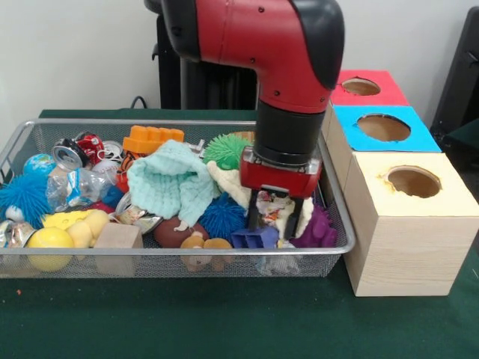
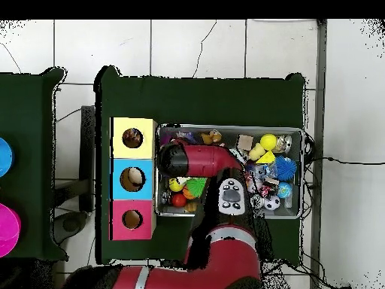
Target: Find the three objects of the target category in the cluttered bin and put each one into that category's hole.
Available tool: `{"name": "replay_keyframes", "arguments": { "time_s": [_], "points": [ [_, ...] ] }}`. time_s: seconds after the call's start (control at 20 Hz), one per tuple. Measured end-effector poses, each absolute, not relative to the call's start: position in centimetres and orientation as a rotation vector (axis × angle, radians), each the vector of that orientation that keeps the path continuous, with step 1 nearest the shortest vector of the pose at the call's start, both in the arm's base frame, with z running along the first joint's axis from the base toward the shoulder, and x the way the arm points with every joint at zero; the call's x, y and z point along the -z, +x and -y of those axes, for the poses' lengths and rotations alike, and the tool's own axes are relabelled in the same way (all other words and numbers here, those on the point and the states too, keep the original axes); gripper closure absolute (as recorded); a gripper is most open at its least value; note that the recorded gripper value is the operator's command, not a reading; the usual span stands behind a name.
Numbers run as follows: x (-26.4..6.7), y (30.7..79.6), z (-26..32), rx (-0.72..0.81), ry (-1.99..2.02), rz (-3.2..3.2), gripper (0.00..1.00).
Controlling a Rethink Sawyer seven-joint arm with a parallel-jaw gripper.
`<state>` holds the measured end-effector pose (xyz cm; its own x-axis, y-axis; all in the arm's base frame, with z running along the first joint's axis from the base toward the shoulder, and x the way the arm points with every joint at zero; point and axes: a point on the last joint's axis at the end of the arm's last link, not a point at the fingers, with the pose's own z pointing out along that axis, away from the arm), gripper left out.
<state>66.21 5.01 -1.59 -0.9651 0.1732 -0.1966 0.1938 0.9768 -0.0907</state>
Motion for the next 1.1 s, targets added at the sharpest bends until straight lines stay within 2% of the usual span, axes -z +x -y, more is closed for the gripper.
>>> {"name": "replay_keyframes", "arguments": {
  "time_s": [0.55,1.1],
  "points": [
    [0.8,66.1,-10.4,0.209,0.097,-2.844,0.0],
    [2.6,65.6,-9.7,0.228,0.089,-2.835,0.0]
  ]
}}
